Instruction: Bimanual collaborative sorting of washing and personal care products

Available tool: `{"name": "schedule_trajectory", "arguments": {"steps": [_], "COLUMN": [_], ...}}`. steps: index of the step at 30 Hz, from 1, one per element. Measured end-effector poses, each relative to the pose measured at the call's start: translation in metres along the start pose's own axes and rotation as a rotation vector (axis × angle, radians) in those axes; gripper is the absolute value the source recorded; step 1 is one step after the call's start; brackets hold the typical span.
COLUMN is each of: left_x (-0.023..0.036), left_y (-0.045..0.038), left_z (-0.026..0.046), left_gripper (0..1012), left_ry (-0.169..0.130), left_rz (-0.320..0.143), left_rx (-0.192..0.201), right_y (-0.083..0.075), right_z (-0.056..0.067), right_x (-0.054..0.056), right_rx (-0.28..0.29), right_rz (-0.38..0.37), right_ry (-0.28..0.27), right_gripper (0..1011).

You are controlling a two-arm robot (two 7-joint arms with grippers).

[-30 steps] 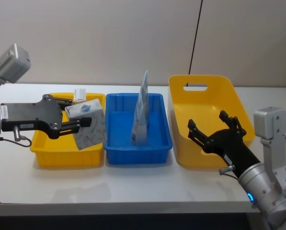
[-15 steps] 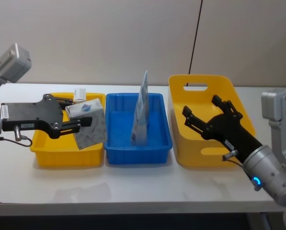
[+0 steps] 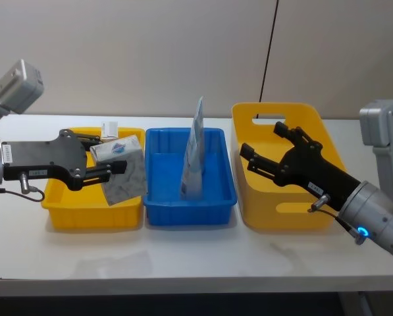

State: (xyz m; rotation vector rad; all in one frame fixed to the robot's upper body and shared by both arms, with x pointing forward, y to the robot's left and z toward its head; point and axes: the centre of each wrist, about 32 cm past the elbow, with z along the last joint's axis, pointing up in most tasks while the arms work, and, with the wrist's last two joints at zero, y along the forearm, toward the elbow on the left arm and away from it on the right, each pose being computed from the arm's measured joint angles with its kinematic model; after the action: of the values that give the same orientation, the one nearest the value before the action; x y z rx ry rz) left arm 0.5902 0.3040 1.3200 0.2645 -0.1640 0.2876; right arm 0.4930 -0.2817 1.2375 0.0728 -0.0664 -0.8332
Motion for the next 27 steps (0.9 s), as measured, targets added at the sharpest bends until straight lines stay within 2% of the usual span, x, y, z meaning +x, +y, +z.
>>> {"name": "schedule_trajectory", "arguments": {"steps": [9, 15, 16, 18, 27], "left_x": [-0.0001, -0.0001, -0.0001, -0.0002, -0.0019], "left_y": [-0.0001, -0.0001, -0.0001, -0.0001, -0.0001], "left_z": [0.0002, 0.0002, 0.0003, 0.0004, 0.0032], "left_gripper": [378, 377, 377, 378, 377], "left_ry": [-0.001, -0.001, -0.001, -0.001, -0.008], "left_rz": [0.001, 0.001, 0.000, 0.001, -0.003], "left_rx": [0.000, 0.000, 0.000, -0.001, -0.014], "right_y": [0.005, 0.014, 0.014, 0.021, 0.044], "right_z": [0.004, 0.004, 0.004, 0.004, -0.001], "right_x": [0.021, 0.037, 0.037, 0.043, 0.058], "right_rx": [-0.022, -0.037, -0.037, -0.040, -0.055], "right_rz": [0.134, 0.244, 0.244, 0.296, 0.426], "right_ry": [-0.006, -0.009, -0.009, -0.012, -0.011], "right_gripper": [1002, 1002, 1002, 1002, 1002]}}
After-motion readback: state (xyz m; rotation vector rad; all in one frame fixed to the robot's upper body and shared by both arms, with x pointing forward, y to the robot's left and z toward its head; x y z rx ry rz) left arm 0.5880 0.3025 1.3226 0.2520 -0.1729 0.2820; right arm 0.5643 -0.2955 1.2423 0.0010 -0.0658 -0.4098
